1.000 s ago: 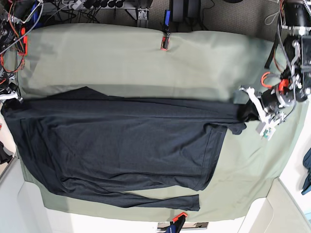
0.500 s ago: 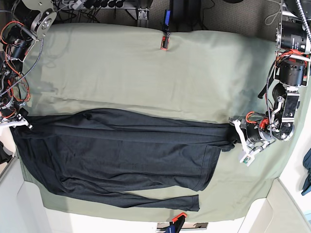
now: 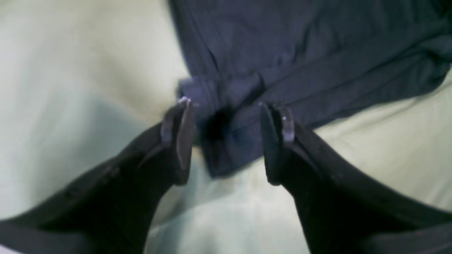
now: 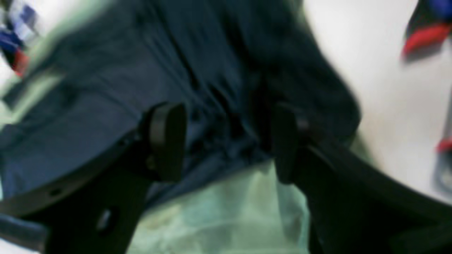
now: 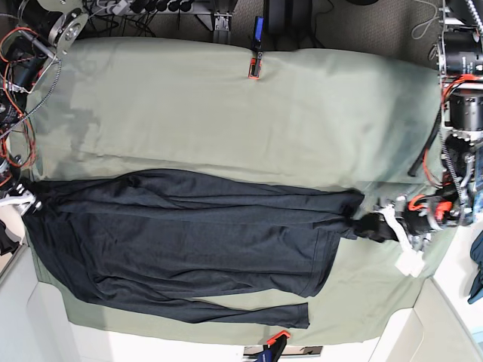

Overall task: Fold the T-shirt properly
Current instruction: 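Drag the shirt toward the hem with both grippers, then release, then regrasp the shirt's side edges with both grippers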

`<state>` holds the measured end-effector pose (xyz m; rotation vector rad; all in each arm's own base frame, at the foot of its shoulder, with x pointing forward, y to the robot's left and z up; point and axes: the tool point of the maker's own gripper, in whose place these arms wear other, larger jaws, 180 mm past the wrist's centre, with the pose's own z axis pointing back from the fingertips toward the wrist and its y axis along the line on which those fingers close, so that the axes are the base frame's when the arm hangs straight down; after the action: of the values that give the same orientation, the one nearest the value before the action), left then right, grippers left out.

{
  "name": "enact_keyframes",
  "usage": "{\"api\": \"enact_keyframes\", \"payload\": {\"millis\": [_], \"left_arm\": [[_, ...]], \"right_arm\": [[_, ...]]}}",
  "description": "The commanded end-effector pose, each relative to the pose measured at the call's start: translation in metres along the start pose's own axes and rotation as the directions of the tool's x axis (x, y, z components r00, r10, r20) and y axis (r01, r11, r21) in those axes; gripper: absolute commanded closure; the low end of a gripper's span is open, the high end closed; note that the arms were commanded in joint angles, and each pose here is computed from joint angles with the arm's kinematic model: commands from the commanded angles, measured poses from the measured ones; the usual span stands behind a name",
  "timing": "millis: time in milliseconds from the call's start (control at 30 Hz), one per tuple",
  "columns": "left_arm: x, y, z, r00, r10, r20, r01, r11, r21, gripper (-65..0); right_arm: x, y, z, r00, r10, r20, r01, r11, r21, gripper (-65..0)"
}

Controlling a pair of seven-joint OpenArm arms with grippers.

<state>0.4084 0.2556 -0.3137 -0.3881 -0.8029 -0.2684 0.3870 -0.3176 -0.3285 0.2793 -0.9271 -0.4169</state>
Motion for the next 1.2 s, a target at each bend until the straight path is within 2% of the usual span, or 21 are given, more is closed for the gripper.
{"api": "enact_keyframes", "payload": {"millis": [0, 133, 233, 367, 533, 700, 933, 1167], "left_arm": [[0.015, 0.003, 0.016, 0.999, -0.014, 0.05, 0.014, 1.0, -0.012, -32.9], [-0.004, -0.006, 0.03, 0.991, 0.109, 0.078, -0.101, 0.989, -0.104, -32.9], [-0.032, -0.016, 0.029, 0.981, 0.186, 0.054, -0.176, 0.973, -0.151, -32.9], [-0.064, -0.032, 0.018, 0.97, 0.244, 0.009, -0.238, 0.953, -0.186, -32.9], [-0.073, -0.051, -0.004, 0.965, 0.26, 0.016, -0.252, 0.946, -0.206, -32.9], [-0.066, -0.041, -0.02, 0.961, 0.256, 0.108, -0.242, 0.962, -0.122, -32.9], [-0.066, -0.011, -0.042, 0.928, 0.349, 0.126, -0.354, 0.935, 0.013, -32.9], [-0.054, -0.014, -0.068, 0.915, 0.377, 0.142, -0.382, 0.924, 0.011, -32.9]], "right_arm": [[0.018, 0.001, 0.009, 0.999, 0.022, 0.041, -0.022, 1.0, 0.003, -37.5], [-0.013, -0.007, 0.011, 1.0, 0.003, -0.019, -0.003, 1.0, -0.006, -37.5], [-0.045, -0.006, 0.005, 0.998, -0.042, -0.045, 0.042, 0.999, 0.0, -37.5], [-0.067, 0.005, -0.003, 0.995, -0.096, -0.023, 0.096, 0.995, 0.021, -37.5], [-0.072, 0.01, -0.01, 0.992, -0.127, 0.004, 0.127, 0.992, -0.007, -37.5], [-0.074, 0.005, -0.02, 0.99, -0.14, -0.009, 0.14, 0.99, -0.033, -37.5], [-0.078, 0.01, -0.048, 0.978, -0.202, -0.05, 0.202, 0.979, -0.02, -37.5], [-0.075, 0.012, -0.055, 0.975, -0.221, -0.033, 0.221, 0.975, -0.012, -37.5]]}}
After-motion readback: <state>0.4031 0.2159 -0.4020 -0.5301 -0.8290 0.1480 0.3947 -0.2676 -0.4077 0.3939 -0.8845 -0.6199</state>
